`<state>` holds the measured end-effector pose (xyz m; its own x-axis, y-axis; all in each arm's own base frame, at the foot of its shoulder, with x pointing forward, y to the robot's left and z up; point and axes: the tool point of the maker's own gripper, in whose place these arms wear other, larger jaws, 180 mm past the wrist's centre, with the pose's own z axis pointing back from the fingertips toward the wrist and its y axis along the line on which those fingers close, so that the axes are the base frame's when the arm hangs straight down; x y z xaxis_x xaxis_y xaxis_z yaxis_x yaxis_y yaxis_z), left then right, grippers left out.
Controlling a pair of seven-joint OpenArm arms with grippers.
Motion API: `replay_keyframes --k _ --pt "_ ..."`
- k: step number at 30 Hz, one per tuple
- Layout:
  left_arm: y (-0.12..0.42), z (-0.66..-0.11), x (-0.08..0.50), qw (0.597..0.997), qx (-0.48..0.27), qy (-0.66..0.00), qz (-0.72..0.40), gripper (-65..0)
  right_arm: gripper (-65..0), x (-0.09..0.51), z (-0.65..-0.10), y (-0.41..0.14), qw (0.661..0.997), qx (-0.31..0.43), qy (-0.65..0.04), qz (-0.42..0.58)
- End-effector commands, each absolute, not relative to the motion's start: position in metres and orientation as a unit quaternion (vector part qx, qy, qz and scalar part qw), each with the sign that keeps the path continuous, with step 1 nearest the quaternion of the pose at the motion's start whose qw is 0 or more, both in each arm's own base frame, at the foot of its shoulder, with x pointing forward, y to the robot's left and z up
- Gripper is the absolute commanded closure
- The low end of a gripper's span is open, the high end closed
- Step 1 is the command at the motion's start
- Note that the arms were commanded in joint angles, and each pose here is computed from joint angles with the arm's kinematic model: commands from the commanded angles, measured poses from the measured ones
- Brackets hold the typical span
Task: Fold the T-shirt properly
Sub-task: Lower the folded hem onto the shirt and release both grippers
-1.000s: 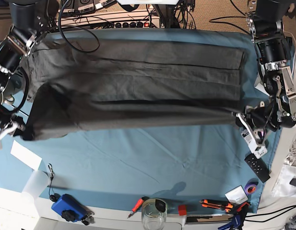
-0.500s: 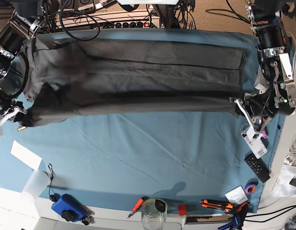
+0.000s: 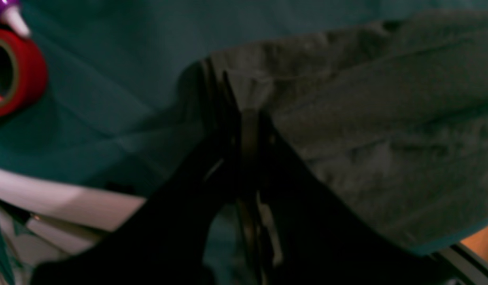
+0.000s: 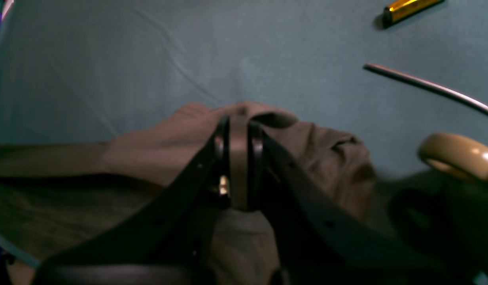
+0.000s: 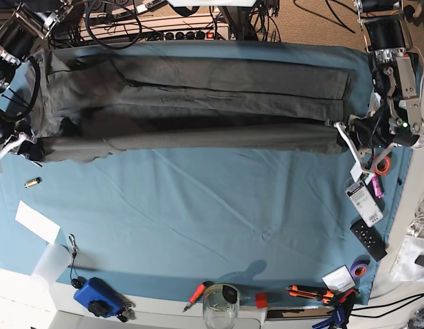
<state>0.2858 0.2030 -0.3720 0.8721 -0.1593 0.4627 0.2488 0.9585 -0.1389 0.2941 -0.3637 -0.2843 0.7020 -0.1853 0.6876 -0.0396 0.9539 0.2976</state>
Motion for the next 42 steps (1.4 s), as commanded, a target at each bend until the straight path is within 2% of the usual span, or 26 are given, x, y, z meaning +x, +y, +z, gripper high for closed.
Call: replay_keyframes --k 1,8,19,25,29,42 --pt "0.209 -0.36 0.294 0.958 -0.084 -0.252 -0.11 0.0 0.0 0.3 -0.262 -0.369 0.901 0.132 -0.413 -0.026" --pt "0.209 -0.357 0.292 0.956 -0.077 -0.258 -0.114 0.0 0.0 0.281 -0.276 -0.369 0.916 0.111 -0.384 -0.016" --pt "0.21 -0.353 0.293 0.955 -0.073 -0.263 -0.113 0.0 0.0 0.272 -0.26 -0.396 0.903 0.092 -0.415 -0.057" --pt "0.223 -0.349 0.292 0.956 -0.07 -0.272 -0.09 0.0 0.0 0.263 -0.268 -0.397 0.909 0.091 -0.402 -0.06" --pt "0.226 -0.349 0.283 0.954 -0.092 -0.275 -0.072 0.0 0.0 0.254 -0.276 -0.397 0.916 0.09 -0.387 -0.064" --pt "0.225 -0.351 0.239 0.957 -0.074 -0.269 -0.082 0.0 0.0 0.251 -0.278 -0.397 0.917 0.091 -0.384 -0.065"
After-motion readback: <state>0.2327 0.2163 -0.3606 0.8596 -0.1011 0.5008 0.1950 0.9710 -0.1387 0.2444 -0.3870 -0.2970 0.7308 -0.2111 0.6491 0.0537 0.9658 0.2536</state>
